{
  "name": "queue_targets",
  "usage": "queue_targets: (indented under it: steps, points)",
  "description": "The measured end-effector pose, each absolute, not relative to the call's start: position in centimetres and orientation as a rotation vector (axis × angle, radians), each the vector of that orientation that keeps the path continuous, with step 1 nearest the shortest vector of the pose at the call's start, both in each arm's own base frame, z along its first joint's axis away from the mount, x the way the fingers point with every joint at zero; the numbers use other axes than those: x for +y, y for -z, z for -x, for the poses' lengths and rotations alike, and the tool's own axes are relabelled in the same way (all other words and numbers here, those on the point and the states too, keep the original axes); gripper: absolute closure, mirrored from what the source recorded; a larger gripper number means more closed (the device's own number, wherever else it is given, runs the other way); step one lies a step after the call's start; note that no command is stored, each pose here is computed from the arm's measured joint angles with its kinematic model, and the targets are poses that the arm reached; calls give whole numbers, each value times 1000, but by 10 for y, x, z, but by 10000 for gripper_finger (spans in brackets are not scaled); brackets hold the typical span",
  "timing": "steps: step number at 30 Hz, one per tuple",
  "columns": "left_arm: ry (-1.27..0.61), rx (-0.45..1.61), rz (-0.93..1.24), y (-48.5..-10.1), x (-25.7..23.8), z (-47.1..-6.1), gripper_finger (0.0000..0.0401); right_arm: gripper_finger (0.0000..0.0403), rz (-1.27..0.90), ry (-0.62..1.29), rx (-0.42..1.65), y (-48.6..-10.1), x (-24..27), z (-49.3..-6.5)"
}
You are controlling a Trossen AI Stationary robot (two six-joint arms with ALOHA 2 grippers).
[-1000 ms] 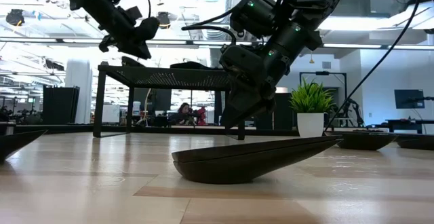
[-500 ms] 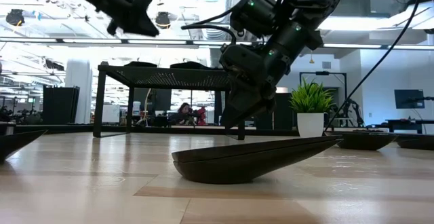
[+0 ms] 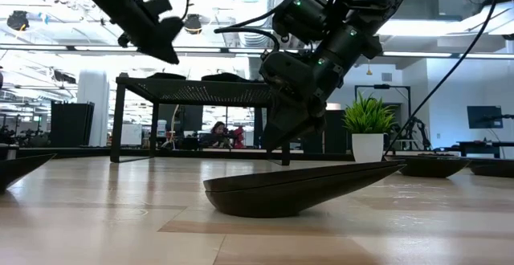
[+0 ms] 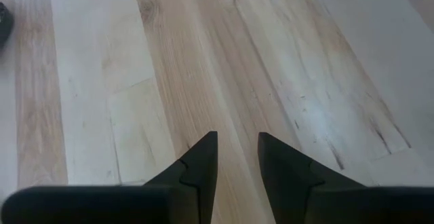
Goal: Pick & Place Mini shaped plates
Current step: Stack the black leaf shaped plate on top of the black leaf shaped plates on the shelf
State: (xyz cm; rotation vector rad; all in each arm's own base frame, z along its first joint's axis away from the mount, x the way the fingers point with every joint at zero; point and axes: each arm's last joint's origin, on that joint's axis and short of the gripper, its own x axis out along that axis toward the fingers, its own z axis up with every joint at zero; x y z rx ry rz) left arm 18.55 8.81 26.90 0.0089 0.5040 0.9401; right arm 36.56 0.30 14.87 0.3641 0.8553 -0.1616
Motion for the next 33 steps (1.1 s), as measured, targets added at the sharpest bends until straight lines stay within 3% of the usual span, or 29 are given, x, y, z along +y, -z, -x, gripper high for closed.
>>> queue_targets:
  steps: [9,13,22,33]
  points:
    - [-1039,575,15,-255,113,-188,325,301,-364,158,842,-150,3,-367]
    - [-994,569,53,-254,116,-187,325,301,-364,158,842,-150,3,-367]
    - [-982,411,52,-287,108,-173,325,301,-364,158,842,-150,3,-367]
    - [-1010,631,73,-258,121,-179,325,301,-363,157,842,-150,3,-367]
